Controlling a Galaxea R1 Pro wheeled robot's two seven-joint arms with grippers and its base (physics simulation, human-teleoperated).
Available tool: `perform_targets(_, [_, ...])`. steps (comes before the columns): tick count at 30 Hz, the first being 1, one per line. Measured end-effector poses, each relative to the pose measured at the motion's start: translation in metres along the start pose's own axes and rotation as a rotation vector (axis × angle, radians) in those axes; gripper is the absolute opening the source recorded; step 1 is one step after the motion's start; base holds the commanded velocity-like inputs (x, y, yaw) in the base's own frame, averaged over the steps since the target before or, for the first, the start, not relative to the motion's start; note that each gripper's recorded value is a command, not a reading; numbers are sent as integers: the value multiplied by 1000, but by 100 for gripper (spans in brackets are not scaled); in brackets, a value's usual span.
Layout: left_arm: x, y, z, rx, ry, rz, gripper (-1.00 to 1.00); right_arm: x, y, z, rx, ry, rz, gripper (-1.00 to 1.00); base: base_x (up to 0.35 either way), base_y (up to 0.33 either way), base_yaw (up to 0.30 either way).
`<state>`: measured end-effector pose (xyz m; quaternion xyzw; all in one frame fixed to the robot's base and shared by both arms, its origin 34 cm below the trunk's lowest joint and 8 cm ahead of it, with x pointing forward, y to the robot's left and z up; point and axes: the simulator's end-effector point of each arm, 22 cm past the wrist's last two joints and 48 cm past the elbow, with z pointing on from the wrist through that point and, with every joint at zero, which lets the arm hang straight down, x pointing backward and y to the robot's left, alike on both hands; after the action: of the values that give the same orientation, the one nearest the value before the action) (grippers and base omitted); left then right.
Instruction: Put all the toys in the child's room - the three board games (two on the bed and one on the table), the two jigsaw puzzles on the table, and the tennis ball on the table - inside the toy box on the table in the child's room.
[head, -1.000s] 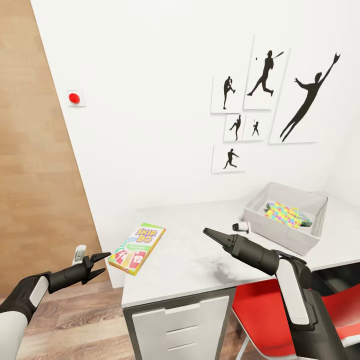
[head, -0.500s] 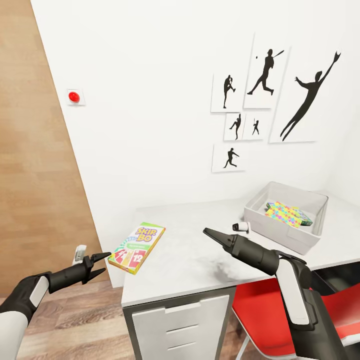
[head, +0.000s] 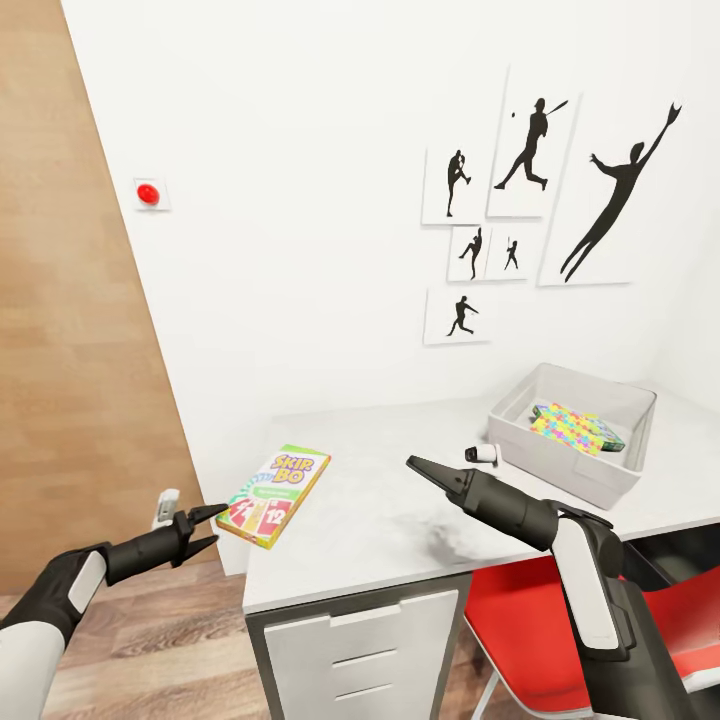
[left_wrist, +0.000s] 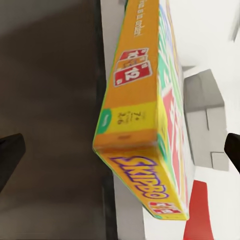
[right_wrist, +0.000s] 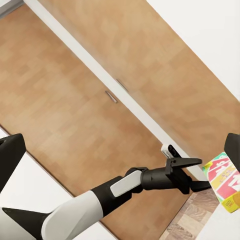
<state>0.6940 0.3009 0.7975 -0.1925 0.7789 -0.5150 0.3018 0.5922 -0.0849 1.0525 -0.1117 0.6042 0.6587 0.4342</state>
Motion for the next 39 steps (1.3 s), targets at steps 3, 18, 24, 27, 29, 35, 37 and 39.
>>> perform_targets(3, [1, -1, 2, 3, 2, 0, 100, 0, 0, 0, 0, 0, 0, 100, 0, -78, 0])
perform_targets(18, [1, -2, 2, 4, 3, 1, 100, 0, 0, 0, 1, 1, 0, 100, 0, -44, 0])
perform_targets(24, [1, -2, 2, 3, 3, 1, 100, 0, 0, 0, 1, 1, 0, 100, 0, 0, 0])
perform_targets(27, [1, -2, 2, 3, 3, 1, 100, 0, 0, 0, 2, 1, 0, 100, 0, 0, 0])
perform_targets(29, [1, -2, 2, 3, 3, 2, -100, 0, 0, 0, 2, 1, 0, 100, 0, 0, 0])
perform_targets(35, [0, -4, 2, 15, -1, -12, -100, 0, 0, 0, 2, 1, -1, 100, 0, 0, 0])
perform_targets(37, [0, -6, 2, 20, -2, -16, -100, 0, 0, 0, 1, 0, -1, 100, 0, 0, 0])
perform_targets(39, [-1, -8, 1, 28, -6, -23, -100, 0, 0, 0, 2, 1, -1, 100, 0, 0, 0])
